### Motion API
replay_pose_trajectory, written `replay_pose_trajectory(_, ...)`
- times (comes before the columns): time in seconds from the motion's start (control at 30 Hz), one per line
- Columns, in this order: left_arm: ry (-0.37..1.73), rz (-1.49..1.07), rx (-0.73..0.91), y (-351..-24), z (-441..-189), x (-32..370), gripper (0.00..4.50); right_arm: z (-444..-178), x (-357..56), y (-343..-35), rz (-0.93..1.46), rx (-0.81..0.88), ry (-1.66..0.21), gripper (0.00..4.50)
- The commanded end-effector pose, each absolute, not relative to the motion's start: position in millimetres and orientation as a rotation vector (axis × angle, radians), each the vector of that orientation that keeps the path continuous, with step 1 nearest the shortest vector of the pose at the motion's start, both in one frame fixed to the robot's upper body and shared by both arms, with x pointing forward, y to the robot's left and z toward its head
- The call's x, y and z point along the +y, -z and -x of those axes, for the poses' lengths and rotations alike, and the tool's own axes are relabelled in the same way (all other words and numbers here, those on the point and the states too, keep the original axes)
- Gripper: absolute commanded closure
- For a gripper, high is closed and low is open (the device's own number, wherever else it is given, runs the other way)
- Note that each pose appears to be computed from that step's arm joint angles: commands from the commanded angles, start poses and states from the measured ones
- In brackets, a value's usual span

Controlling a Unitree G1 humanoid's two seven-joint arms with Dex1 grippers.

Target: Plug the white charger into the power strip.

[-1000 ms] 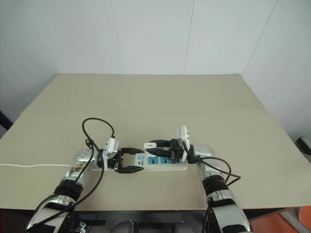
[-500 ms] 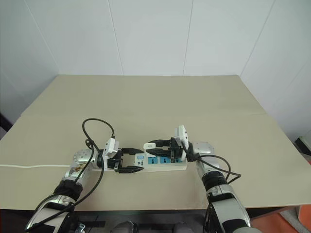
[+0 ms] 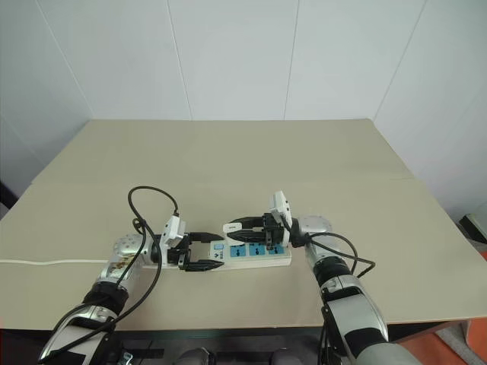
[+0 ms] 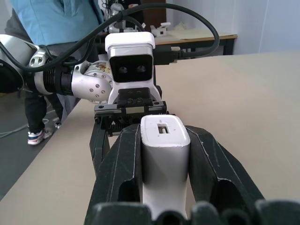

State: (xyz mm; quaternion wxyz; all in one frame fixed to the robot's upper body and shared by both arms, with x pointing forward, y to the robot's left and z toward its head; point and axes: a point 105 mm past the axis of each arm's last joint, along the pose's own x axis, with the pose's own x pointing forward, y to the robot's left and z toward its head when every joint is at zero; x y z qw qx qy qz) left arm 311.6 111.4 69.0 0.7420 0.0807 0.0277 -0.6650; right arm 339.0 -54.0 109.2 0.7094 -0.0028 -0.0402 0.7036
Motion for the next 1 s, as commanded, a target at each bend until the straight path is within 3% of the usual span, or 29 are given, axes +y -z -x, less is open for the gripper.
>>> replay_pose_trajectory(0.03,1.503,-0.189,0.084,-65.0,-303.4,111.6,1.32,-336.3,-76.6,-68.3,-0.007,0.115,-1.489,3.39)
replay_pose_trajectory(1.0,1.49,-0.173,0.083,-65.4,-301.0,109.7,1.32,-324.8,-75.7,-50.1,-0.026,0.095,-1.468,3.39)
